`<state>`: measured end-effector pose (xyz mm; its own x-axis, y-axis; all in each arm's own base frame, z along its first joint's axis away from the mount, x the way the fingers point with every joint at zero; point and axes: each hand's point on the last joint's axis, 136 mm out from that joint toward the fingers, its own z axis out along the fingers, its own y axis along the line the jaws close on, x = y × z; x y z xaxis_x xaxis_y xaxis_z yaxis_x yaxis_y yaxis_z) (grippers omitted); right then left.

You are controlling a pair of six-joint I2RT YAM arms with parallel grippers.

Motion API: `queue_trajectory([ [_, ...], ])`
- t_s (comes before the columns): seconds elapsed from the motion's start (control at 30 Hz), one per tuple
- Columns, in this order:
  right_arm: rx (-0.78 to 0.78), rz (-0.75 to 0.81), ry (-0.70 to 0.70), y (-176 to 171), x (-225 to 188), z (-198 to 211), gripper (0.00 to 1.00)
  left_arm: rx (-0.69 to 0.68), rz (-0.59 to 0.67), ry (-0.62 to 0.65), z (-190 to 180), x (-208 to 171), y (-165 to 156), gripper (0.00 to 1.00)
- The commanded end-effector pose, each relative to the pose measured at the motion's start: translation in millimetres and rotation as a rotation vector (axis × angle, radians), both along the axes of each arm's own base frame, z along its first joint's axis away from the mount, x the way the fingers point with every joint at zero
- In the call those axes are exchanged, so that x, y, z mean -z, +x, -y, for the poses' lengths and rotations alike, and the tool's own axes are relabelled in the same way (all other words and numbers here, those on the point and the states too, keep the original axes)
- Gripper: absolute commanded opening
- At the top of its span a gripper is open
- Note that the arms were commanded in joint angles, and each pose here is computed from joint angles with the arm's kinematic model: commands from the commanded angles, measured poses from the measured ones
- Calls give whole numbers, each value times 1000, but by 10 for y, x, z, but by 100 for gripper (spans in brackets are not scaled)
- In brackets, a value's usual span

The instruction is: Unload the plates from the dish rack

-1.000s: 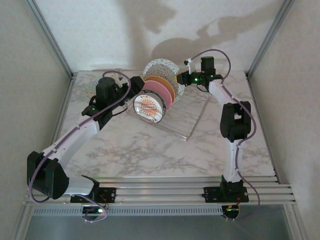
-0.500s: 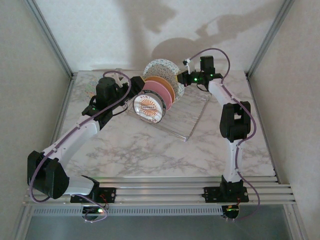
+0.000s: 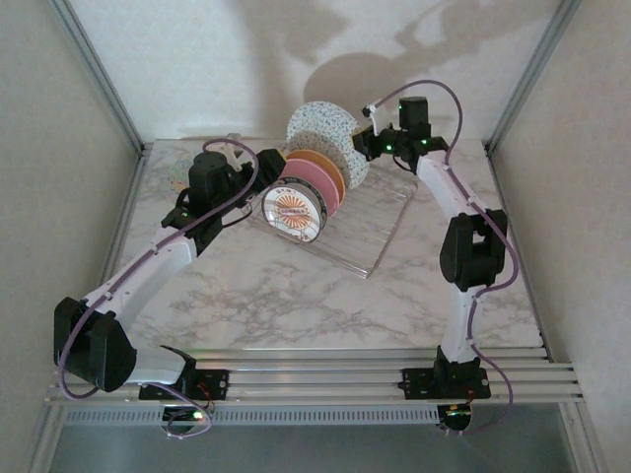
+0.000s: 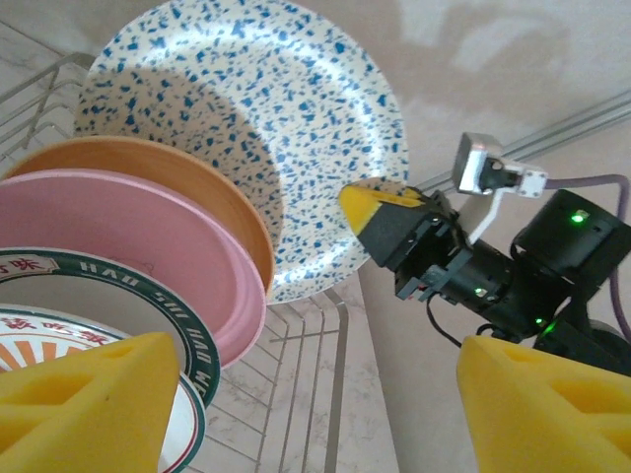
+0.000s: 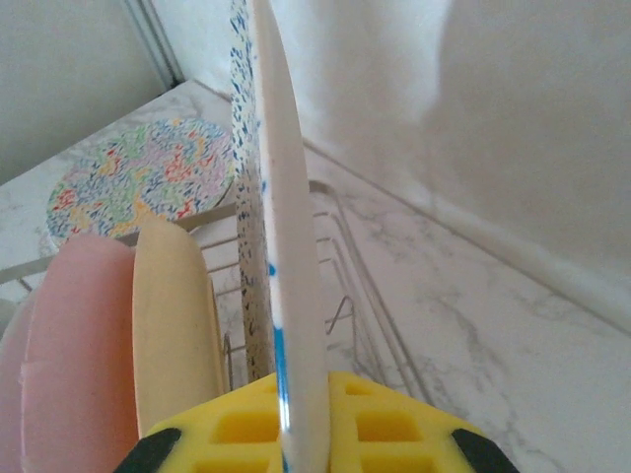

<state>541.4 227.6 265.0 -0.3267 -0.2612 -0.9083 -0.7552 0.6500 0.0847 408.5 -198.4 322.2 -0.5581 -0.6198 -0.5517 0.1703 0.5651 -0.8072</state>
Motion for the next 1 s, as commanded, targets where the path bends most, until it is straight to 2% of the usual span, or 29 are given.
queue_trajectory([
  [0.0,85,186,-16,41,-601,175,0,35,65,-35,94,-257,13,74],
  [0.4,303,352,53,29,-1356,665,0,77,73,-62,209,-332,66,75],
  [0.6,455,350,265,-105,-1744,1000,0,140,59,-89,418,-369,153,75],
  [0.77,531,253,461,-318,-1910,1101,0,191,27,-130,649,-385,263,76],
  [0.97,583,-25,715,-466,-1927,1086,0,243,-38,-239,928,-366,415,76],
])
